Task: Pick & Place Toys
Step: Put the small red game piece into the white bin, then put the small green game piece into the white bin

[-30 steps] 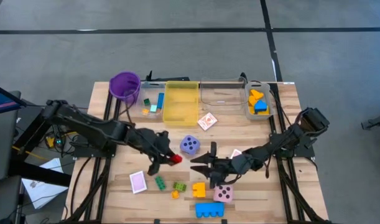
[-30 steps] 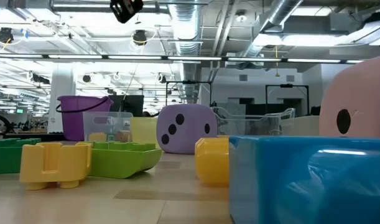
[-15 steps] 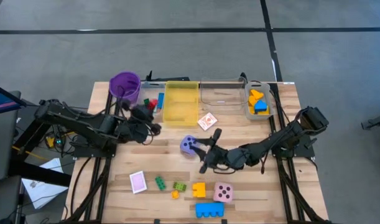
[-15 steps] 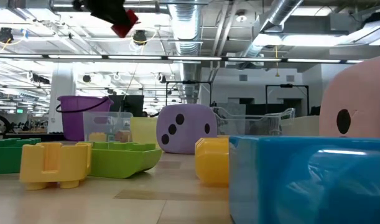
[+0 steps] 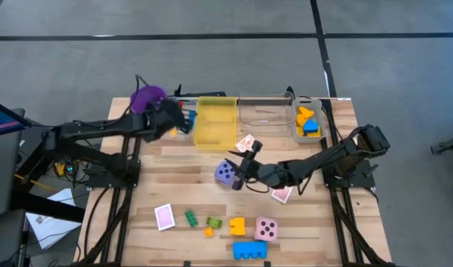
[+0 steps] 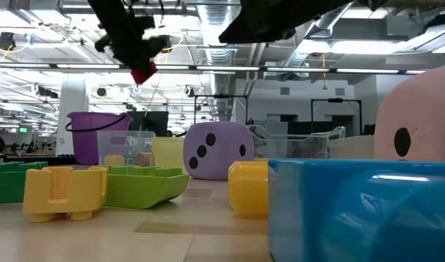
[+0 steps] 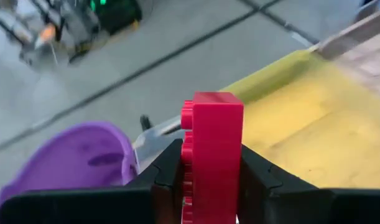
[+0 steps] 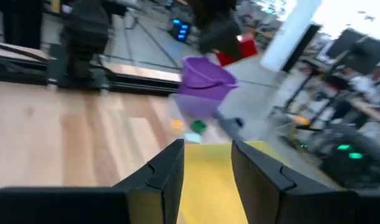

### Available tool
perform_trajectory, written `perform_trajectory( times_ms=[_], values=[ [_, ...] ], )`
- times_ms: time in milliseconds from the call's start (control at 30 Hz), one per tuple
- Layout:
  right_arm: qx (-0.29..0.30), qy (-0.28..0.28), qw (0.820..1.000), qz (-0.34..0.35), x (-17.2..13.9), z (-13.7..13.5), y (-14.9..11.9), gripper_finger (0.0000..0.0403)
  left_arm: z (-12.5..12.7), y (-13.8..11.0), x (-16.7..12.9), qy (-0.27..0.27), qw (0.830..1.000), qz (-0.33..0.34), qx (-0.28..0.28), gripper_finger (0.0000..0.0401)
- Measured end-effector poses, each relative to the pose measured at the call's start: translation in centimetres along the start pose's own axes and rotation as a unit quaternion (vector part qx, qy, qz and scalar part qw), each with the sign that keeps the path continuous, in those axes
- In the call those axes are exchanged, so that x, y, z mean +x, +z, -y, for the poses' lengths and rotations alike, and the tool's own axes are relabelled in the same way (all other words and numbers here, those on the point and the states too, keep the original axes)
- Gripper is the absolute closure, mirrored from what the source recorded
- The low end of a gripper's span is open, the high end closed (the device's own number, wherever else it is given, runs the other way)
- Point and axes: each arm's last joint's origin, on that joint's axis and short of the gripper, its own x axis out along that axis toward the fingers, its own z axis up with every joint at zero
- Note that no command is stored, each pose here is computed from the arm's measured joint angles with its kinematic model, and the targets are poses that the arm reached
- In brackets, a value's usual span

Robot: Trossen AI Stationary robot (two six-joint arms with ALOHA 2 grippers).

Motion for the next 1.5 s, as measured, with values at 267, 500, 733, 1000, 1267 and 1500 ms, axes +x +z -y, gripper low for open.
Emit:
perform_trajectory(
  times_ms=[267,500,733,1000,1267,1500],
  values=[
    [0.017,0.024,1.0,-0.001,0.7,0.5,-0.2,0.0276,-1.0,-0.3,5.2,0.003,0.996,-0.094,-0.009,0.032],
    [0.016,0.026,1.0,0.0,0.6,0.4,-0.1,0.0276,0.0,-1.1,9.4,-0.047,0.988,-0.146,0.037,0.0322],
    [0.006,0.026,0.999,-0.018,0.7,0.5,-0.6,0.0276,-0.1,-2.0,12.2,-0.05,0.981,-0.181,0.051,0.0304],
    [0.001,0.023,0.999,-0.024,0.9,0.7,-0.8,0.0276,-0.1,-2.3,12.5,-0.048,0.978,-0.191,0.067,0.0241],
    [-0.021,0.029,0.998,-0.043,0.9,0.5,0.1,0.0276,-0.2,-2.3,12.1,-0.072,0.973,-0.203,0.079,0.0158],
    [-0.059,0.038,0.994,-0.078,0.9,0.6,3.2,0.0276,0.7,-1.4,6.8,-0.344,0.907,-0.227,0.09,0.0134]
  ],
)
